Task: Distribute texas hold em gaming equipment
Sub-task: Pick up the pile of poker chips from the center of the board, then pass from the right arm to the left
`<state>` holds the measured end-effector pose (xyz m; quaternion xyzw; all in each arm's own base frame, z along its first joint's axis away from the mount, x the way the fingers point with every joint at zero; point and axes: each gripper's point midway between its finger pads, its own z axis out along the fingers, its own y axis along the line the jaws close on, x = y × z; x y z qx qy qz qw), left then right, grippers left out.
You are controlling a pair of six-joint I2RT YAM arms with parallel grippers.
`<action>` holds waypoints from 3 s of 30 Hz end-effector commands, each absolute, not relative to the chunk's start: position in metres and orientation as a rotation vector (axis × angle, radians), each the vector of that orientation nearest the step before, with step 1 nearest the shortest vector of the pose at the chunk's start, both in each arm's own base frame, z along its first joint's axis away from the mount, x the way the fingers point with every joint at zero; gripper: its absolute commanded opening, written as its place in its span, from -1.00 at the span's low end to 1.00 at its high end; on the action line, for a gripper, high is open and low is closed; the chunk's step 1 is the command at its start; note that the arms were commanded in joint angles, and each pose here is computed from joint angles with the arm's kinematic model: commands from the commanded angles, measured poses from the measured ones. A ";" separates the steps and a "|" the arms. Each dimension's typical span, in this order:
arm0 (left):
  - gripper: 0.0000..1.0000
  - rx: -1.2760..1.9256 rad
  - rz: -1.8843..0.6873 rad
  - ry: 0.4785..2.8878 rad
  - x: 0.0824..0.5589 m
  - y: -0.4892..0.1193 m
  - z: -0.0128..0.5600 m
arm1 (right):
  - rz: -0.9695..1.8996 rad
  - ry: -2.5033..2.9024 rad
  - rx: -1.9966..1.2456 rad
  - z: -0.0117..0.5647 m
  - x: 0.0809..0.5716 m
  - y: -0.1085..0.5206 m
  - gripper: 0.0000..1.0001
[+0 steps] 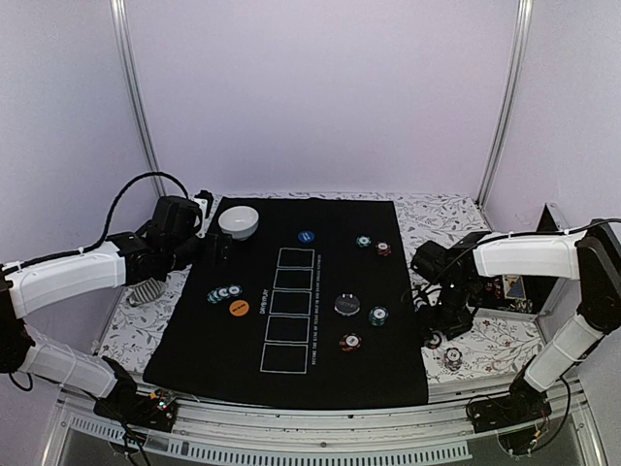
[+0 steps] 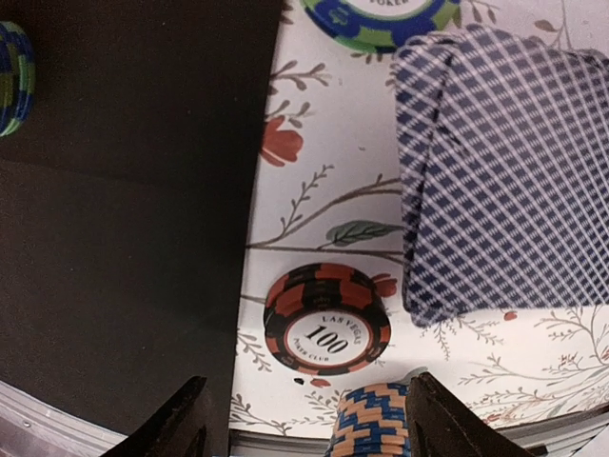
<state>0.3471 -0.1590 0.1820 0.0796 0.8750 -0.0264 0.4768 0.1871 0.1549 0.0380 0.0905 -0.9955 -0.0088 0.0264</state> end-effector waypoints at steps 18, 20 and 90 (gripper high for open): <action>0.96 0.214 -0.058 2.137 0.347 -0.164 0.182 | 0.161 -3.026 0.295 -0.003 0.187 0.139 0.07; 0.96 0.212 -0.063 2.135 0.347 -0.164 0.182 | 0.153 -3.036 0.300 -0.003 0.190 0.142 0.08; 0.79 0.388 -1.069 2.172 0.280 -0.292 0.198 | -0.532 -3.181 1.211 0.160 0.243 0.373 -0.89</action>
